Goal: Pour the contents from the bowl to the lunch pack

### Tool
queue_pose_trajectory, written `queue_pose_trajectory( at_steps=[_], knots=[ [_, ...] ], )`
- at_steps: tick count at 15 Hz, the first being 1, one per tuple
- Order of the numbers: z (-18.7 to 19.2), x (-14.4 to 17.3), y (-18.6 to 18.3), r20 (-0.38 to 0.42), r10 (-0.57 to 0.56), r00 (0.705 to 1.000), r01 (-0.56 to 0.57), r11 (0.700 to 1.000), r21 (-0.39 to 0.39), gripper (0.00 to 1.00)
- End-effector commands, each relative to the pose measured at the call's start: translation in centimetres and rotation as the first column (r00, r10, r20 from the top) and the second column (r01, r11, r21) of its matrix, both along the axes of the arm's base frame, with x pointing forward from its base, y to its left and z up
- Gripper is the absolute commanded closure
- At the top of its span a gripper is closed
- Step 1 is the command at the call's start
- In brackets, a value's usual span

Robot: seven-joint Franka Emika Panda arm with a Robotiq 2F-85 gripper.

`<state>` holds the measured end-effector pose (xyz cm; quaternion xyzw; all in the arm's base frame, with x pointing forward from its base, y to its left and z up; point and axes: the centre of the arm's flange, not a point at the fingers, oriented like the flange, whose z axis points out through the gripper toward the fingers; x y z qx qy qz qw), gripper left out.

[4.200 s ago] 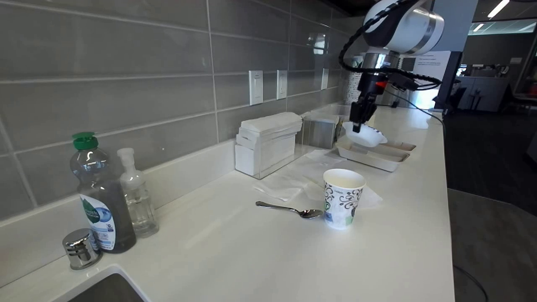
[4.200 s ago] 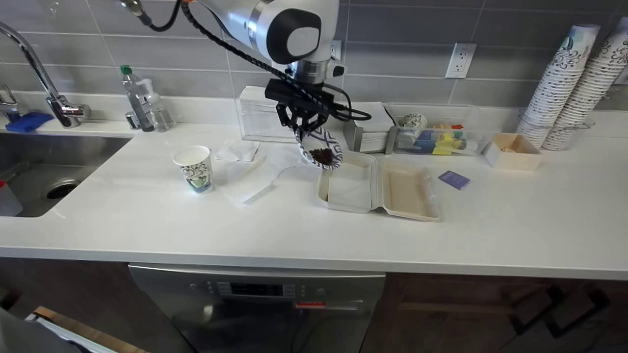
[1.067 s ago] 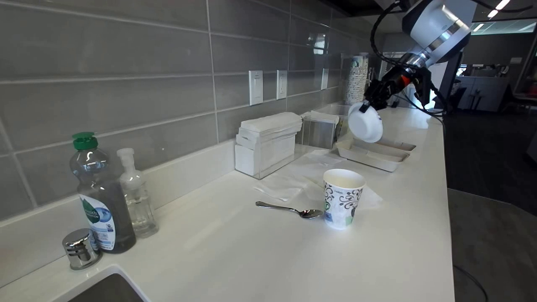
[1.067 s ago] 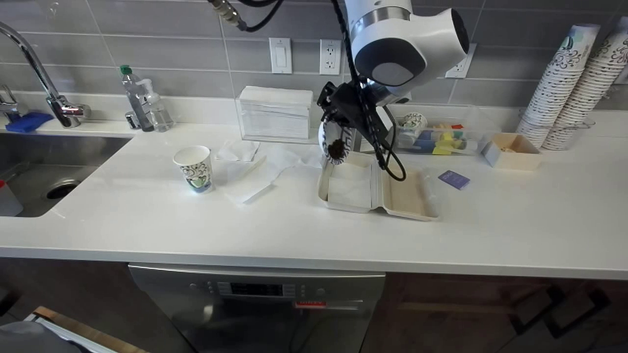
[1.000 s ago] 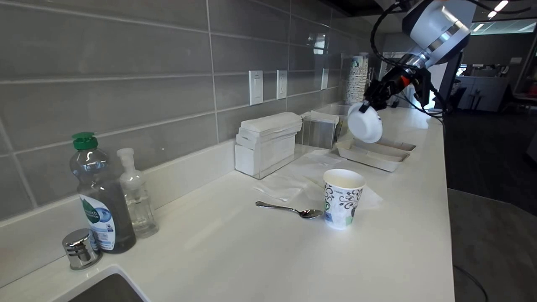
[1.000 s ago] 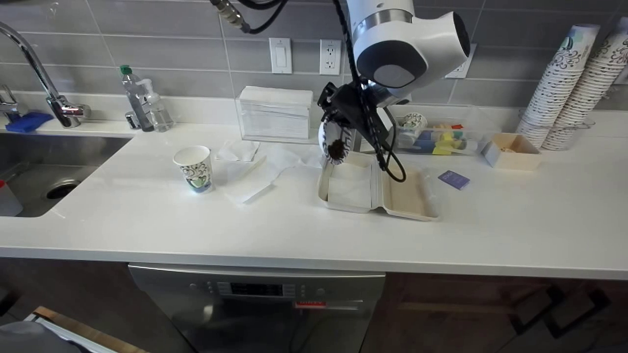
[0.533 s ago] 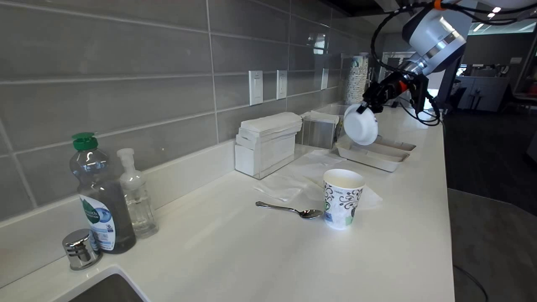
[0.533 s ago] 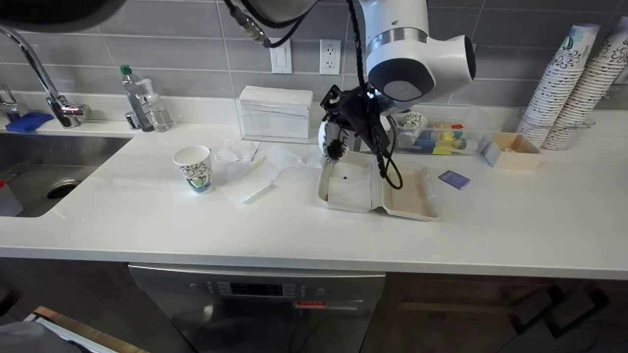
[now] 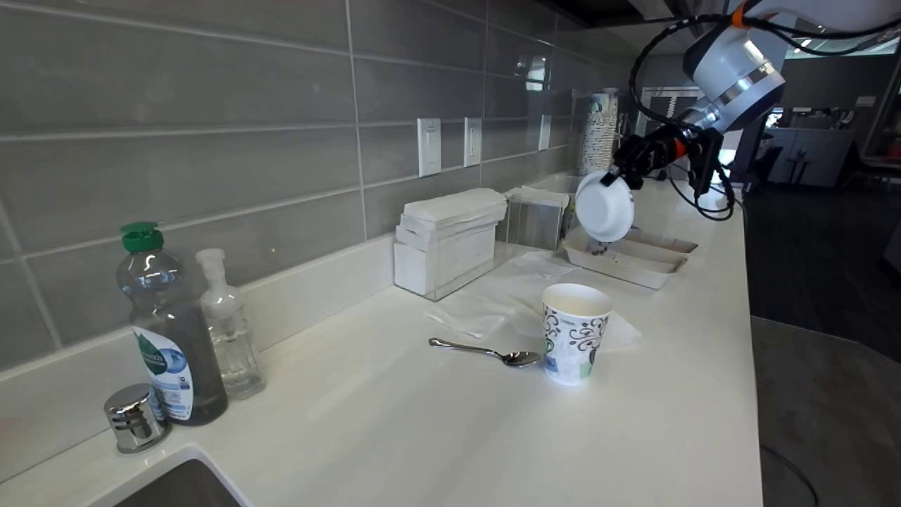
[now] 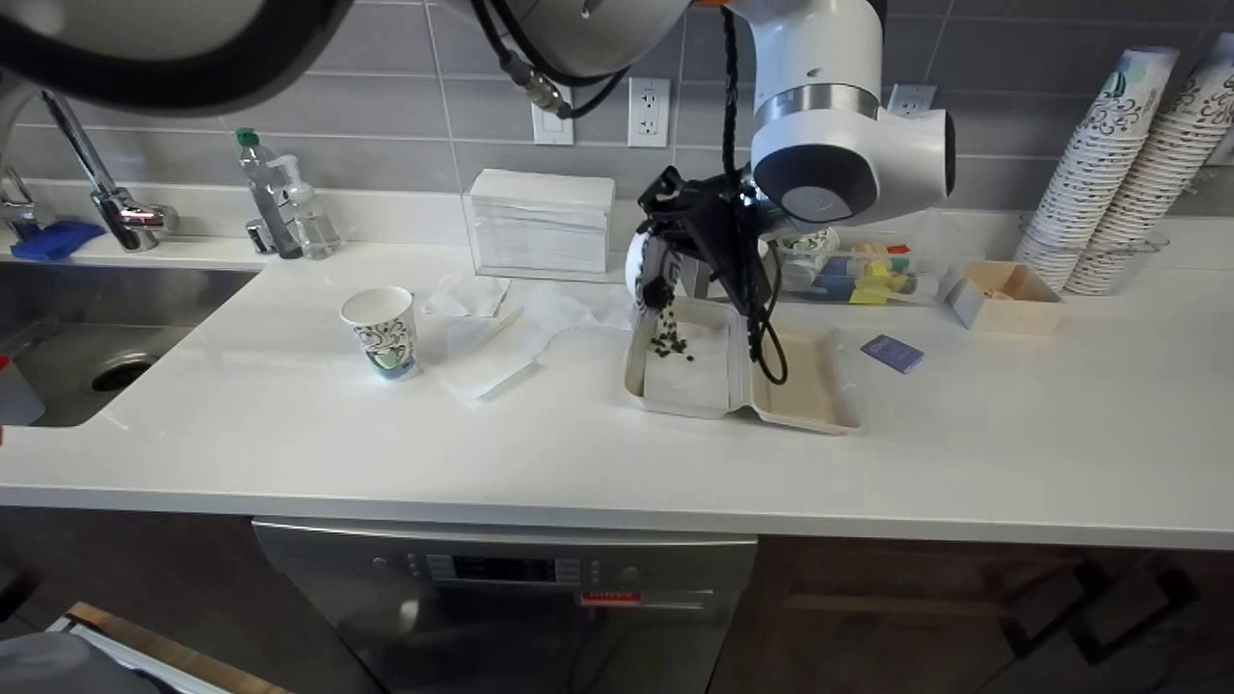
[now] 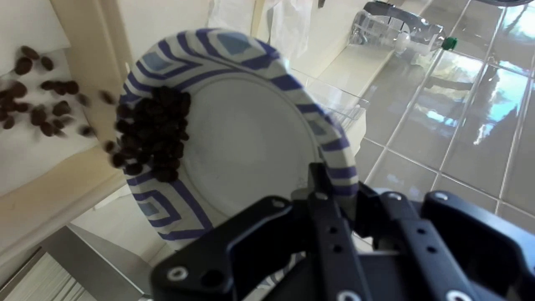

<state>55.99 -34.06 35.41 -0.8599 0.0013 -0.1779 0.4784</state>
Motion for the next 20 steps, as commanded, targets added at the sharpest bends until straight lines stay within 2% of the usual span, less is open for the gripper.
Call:
queue_pose_trajectory(
  at_steps=[1,8,12,13,15,16,17,19,20],
  knots=[
    [-0.4,0.2,-1.6,0.025,0.020,0.999,-0.022,0.998,0.067,0.98],
    [-0.8,-0.9,-3.5,0.053,0.053,0.997,-0.061,0.986,0.156,0.98],
    [-1.8,-0.7,-4.5,0.085,0.056,0.995,-0.070,0.982,0.178,0.98],
    [-1.9,-0.8,-4.6,0.102,0.063,0.993,-0.085,0.971,0.225,0.98],
    [-2.3,-0.7,-5.1,0.118,0.056,0.991,-0.085,0.963,0.257,0.98],
    [-2.2,-0.9,-5.6,0.150,0.062,0.987,-0.109,0.938,0.330,0.98],
    [-2.3,-0.9,-5.9,0.145,0.043,0.988,-0.089,0.942,0.324,0.98],
    [-2.4,-1.2,-6.7,0.163,0.042,0.986,-0.102,0.921,0.377,0.98],
    [-2.7,-1.2,-6.5,0.125,0.039,0.991,-0.081,0.935,0.344,0.98]
  ],
)
